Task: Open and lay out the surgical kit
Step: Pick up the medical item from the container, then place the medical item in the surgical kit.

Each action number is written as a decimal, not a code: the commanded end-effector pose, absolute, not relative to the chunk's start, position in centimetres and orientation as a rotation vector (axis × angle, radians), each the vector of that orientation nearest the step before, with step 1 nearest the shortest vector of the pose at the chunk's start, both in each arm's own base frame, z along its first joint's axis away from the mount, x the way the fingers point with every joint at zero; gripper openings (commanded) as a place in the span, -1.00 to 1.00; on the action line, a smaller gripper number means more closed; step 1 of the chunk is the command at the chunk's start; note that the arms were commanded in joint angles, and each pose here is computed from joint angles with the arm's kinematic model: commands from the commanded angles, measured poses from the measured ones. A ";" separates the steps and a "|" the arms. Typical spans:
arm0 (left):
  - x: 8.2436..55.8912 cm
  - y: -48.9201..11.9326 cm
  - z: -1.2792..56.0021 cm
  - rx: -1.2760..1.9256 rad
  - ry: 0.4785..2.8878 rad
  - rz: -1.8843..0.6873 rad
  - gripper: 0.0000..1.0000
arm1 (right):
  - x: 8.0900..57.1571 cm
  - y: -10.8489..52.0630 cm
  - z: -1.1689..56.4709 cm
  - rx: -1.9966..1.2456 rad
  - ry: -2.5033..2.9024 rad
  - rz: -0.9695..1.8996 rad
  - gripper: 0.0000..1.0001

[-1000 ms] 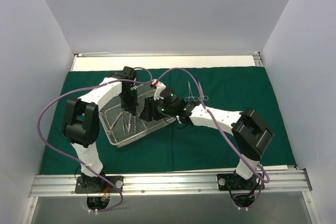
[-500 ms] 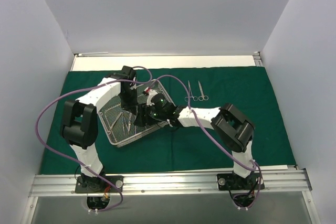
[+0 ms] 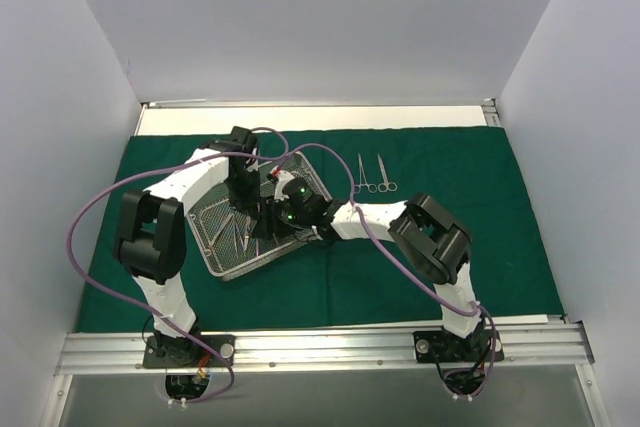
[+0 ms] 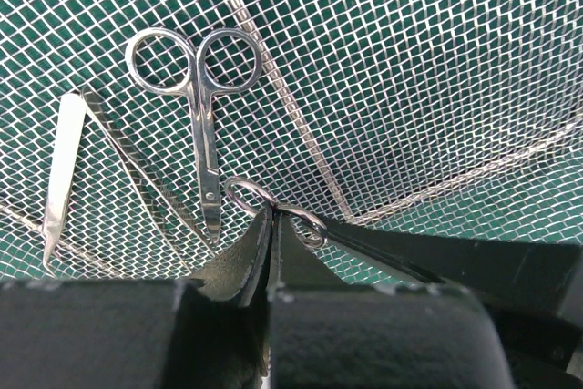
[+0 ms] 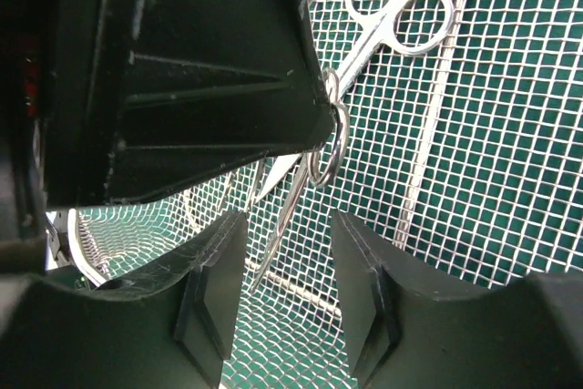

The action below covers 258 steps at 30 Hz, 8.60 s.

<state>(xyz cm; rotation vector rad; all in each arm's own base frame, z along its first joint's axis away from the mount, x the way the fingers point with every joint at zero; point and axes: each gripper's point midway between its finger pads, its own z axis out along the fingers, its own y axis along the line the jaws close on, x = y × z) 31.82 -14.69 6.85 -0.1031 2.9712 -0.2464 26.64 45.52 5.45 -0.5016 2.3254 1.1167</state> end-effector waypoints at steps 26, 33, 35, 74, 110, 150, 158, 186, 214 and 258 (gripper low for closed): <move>32.5 -14.3 8.1 -0.128 2.915 -0.308 -0.95 | 27.6 44.6 8.8 -0.392 2.224 1.129 -0.16; 32.9 -14.2 8.6 -0.138 2.908 -0.334 -0.95 | 28.3 44.5 8.8 -0.379 2.219 1.152 -0.16; 33.0 -14.3 8.9 -0.139 2.906 -0.342 -0.95 | 28.4 44.7 8.4 -0.375 2.226 1.158 -0.16; 35.3 -14.4 12.8 -0.150 2.807 -0.488 -0.25 | 29.6 46.7 9.3 -0.459 2.164 1.308 -1.00; 30.7 -23.5 25.2 0.386 2.258 -1.274 -0.82 | 33.4 38.3 31.5 -0.285 1.813 1.609 -1.00; 11.4 -29.6 24.0 0.837 2.536 -1.717 -0.95 | 15.9 28.9 23.8 -2.150 1.041 0.156 -0.04; 9.9 -29.8 24.4 0.903 2.546 -1.734 -0.95 | 17.3 29.0 21.0 -2.191 1.066 0.082 -0.13; 34.3 -15.0 19.7 -0.144 2.586 -1.090 0.19 | 43.1 10.7 12.8 -0.328 2.394 0.083 -1.00; 37.8 -16.0 16.7 -0.192 2.662 -1.186 0.14 | 46.4 6.3 2.6 -0.138 2.685 -0.004 -1.00; 35.5 -12.9 12.2 -0.238 2.901 -0.690 0.06 | 49.5 6.9 9.4 -0.050 2.545 -0.009 -0.30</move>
